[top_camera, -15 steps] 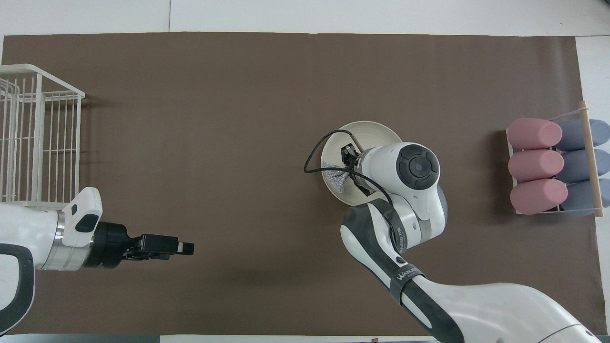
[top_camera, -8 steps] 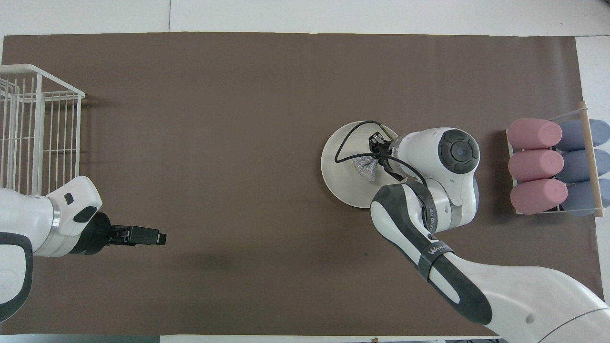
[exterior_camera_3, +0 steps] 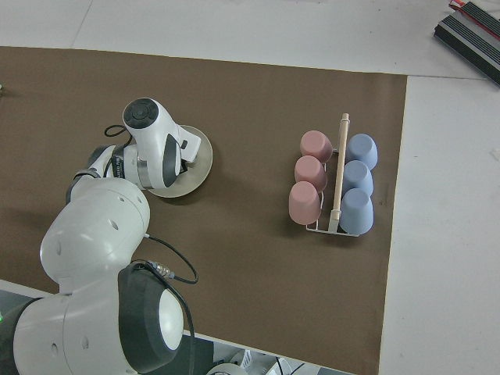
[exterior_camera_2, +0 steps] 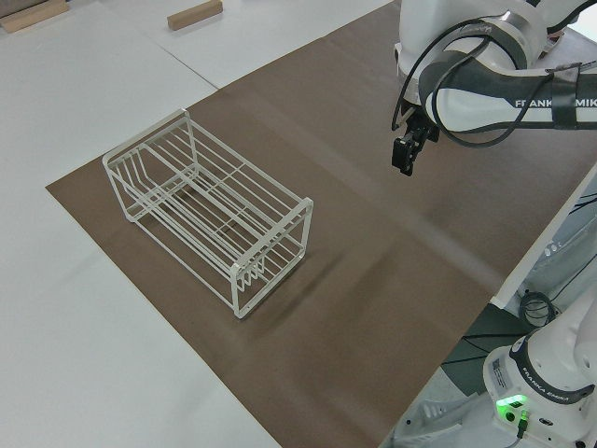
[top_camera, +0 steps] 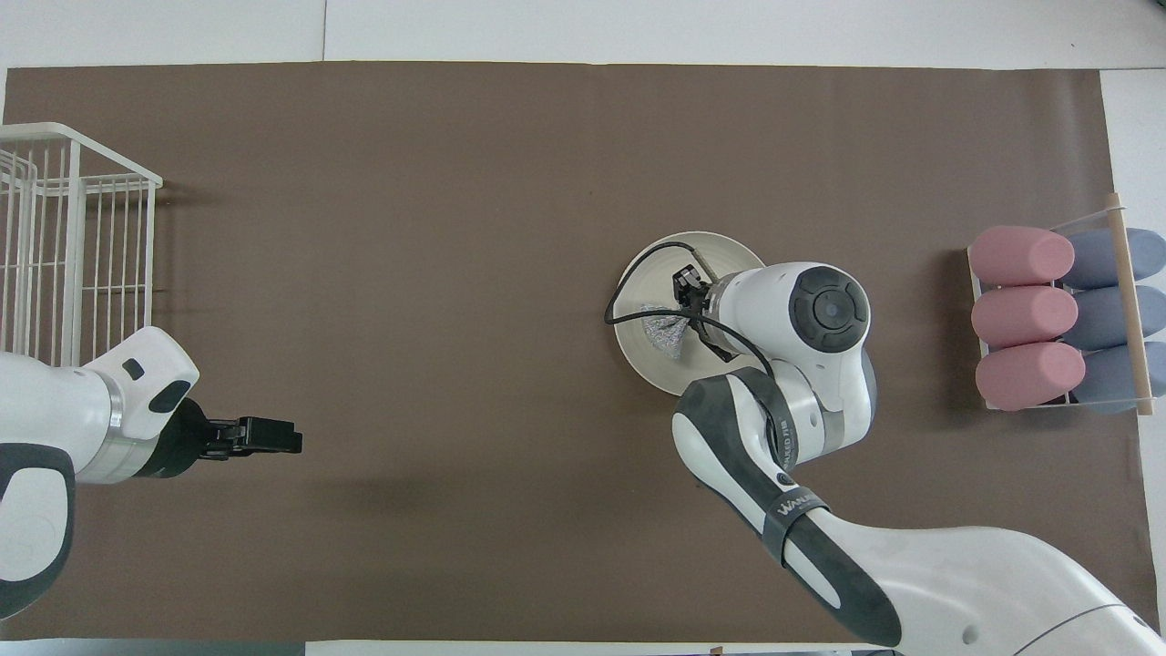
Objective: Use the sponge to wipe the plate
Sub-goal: 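Rub the sponge in circles over the plate with the right gripper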
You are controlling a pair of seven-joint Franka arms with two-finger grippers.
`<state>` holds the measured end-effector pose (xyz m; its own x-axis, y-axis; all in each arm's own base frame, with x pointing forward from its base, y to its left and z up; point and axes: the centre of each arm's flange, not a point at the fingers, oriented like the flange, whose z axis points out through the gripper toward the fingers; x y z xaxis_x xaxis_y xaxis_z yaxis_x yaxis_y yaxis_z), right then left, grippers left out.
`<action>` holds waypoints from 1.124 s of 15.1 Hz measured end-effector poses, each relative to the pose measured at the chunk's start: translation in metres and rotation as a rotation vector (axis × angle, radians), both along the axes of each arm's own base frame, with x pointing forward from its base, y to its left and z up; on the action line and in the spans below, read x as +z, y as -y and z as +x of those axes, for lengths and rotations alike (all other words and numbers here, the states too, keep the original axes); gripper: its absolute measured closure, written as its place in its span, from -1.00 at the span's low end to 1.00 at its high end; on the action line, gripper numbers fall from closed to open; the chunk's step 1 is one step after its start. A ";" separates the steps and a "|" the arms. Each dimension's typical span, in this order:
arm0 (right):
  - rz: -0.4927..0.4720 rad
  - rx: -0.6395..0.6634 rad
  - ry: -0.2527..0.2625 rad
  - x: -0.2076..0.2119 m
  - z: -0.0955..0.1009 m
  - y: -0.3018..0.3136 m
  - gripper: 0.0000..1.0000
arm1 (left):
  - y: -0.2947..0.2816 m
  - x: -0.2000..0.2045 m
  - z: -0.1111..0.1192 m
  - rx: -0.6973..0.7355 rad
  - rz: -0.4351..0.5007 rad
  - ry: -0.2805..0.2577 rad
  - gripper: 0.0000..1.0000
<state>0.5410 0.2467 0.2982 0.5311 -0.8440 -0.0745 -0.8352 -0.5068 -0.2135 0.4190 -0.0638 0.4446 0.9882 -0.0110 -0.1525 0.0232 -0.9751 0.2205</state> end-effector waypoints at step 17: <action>-0.002 0.036 0.038 -0.002 0.004 0.010 0.80 | 0.000 0.001 0.001 0.006 0.002 0.004 -1.00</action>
<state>0.5453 0.2363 0.2961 0.5633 -0.8246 -0.0515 -0.8079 -0.5367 -0.2436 0.4196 -0.0642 0.4451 0.9889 -0.0043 -0.1488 0.0287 -0.9754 0.2186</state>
